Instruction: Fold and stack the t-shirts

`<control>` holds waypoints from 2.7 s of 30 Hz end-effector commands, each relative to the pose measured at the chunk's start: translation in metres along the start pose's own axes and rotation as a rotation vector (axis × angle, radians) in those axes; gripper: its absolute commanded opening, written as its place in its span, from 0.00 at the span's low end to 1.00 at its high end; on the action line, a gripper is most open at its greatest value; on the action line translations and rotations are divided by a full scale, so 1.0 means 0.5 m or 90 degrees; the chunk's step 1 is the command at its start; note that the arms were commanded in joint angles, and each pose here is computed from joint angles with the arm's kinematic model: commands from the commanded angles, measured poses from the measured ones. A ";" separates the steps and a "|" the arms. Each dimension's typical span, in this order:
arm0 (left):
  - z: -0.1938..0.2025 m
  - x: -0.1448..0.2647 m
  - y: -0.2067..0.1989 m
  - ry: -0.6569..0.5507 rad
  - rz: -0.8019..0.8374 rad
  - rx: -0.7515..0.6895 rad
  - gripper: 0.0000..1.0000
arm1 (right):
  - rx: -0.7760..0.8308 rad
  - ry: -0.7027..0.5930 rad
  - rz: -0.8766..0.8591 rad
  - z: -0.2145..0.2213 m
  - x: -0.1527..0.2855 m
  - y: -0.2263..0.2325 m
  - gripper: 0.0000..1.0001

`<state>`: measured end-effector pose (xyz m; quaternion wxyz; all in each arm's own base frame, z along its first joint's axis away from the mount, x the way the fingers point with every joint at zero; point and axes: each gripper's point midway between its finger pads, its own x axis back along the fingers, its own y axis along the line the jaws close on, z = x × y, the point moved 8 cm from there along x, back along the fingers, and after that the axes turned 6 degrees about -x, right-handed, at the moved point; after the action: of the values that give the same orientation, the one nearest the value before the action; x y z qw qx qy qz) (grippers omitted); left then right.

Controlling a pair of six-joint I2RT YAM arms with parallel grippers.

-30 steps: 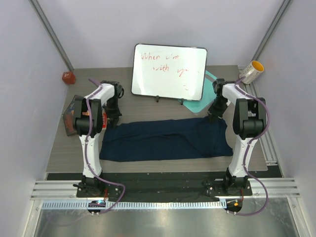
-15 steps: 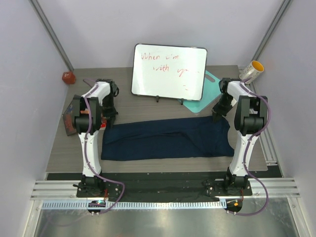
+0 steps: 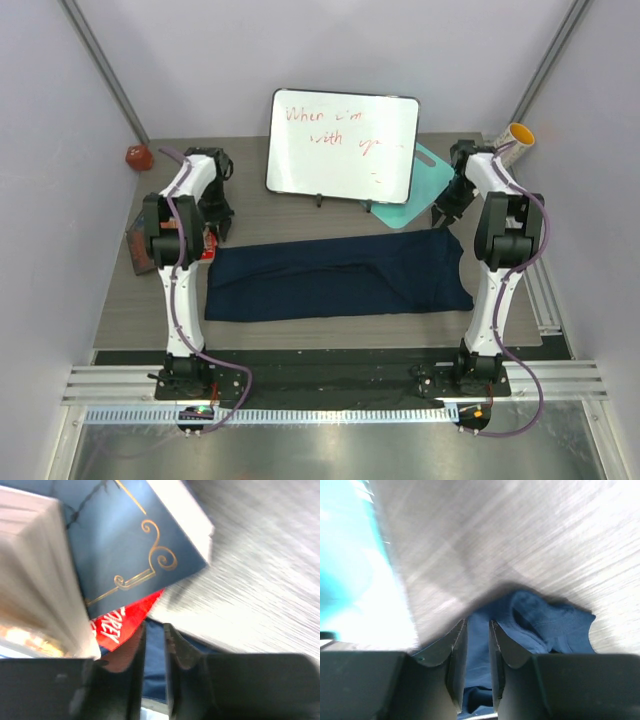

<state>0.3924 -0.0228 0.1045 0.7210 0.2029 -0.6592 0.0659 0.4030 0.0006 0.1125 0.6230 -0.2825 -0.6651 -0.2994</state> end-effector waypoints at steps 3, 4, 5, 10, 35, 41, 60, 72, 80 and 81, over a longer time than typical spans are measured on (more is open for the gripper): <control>-0.042 0.089 0.019 -0.086 0.053 0.002 0.26 | 0.010 -0.087 -0.071 -0.029 0.107 0.017 0.32; -0.038 0.095 0.021 -0.081 0.060 -0.003 0.26 | 0.010 -0.062 -0.079 -0.017 0.105 0.015 0.32; -0.029 0.097 0.020 -0.069 0.068 -0.012 0.25 | 0.013 -0.050 -0.082 -0.008 0.110 0.012 0.32; 0.046 0.086 0.012 -0.031 0.110 -0.045 0.20 | 0.025 -0.014 -0.054 0.050 0.079 -0.018 0.32; 0.110 0.061 -0.076 0.005 0.083 -0.164 0.13 | 0.282 0.148 -0.063 0.259 0.021 0.057 0.33; 0.112 0.051 -0.075 0.009 0.074 -0.164 0.12 | 0.329 0.192 -0.069 0.299 0.043 0.043 0.32; 0.111 0.040 -0.080 0.018 0.078 -0.165 0.11 | 0.374 0.307 -0.078 0.428 0.095 -0.023 0.31; 0.122 0.057 -0.070 0.005 0.088 -0.166 0.12 | 0.331 0.142 -0.101 0.364 0.124 0.017 0.30; 0.137 0.059 -0.055 -0.001 0.076 -0.167 0.23 | 0.194 0.051 -0.079 0.220 0.101 0.005 0.30; 0.139 0.051 -0.055 0.006 0.072 -0.168 0.23 | 0.174 0.047 -0.072 0.203 0.094 -0.003 0.30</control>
<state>0.3486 -0.0820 0.1187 0.7456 0.0736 -0.6617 0.0266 0.3106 0.1078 0.1531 0.7030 -0.0814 -0.6690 -0.2271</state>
